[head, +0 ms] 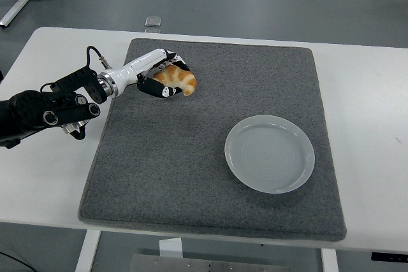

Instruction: Place the bread on the plate

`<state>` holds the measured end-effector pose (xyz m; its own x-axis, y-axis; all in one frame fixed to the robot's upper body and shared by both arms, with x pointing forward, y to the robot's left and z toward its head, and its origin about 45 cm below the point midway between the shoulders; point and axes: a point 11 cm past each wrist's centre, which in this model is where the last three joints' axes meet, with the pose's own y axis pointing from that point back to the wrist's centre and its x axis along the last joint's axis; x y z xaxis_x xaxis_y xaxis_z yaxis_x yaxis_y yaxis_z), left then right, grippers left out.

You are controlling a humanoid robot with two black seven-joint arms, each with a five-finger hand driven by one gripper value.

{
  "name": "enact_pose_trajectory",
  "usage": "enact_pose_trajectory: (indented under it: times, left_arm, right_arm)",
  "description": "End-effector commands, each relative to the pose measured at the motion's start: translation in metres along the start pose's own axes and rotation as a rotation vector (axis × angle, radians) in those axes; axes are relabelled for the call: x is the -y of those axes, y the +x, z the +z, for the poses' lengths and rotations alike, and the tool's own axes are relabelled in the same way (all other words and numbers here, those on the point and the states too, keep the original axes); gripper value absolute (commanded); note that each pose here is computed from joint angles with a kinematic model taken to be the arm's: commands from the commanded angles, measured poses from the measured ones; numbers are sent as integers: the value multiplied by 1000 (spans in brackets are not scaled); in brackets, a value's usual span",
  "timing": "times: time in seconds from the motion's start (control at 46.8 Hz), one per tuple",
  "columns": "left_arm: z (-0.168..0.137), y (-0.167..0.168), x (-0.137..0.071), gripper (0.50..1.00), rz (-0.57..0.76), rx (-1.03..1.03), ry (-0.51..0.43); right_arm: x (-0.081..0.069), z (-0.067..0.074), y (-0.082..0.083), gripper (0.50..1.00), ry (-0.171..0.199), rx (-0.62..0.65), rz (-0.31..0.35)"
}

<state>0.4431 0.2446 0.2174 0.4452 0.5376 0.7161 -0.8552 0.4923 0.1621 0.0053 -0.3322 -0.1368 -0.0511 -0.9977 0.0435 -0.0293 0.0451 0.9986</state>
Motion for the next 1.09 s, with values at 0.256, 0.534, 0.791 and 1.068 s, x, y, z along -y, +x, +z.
enact_pose_trajectory:
  times: [0.256,0.534,0.791,1.068]
  left_arm:
    - [-6,34,-9,500,84,-10,17]
    - [-4,117,-32,500,201,82,34]
    - [48,180,-27,500,219,143,-43]
    - [129,162,19,500,100,293,-168]
  right_arm:
    - [0,0,0,952,0,0,1]
    - [0,0,0,952,0,0,1]
    - [0,0,0,952,0,0,-1]
    - [0,0,0,952,0,0,-1]
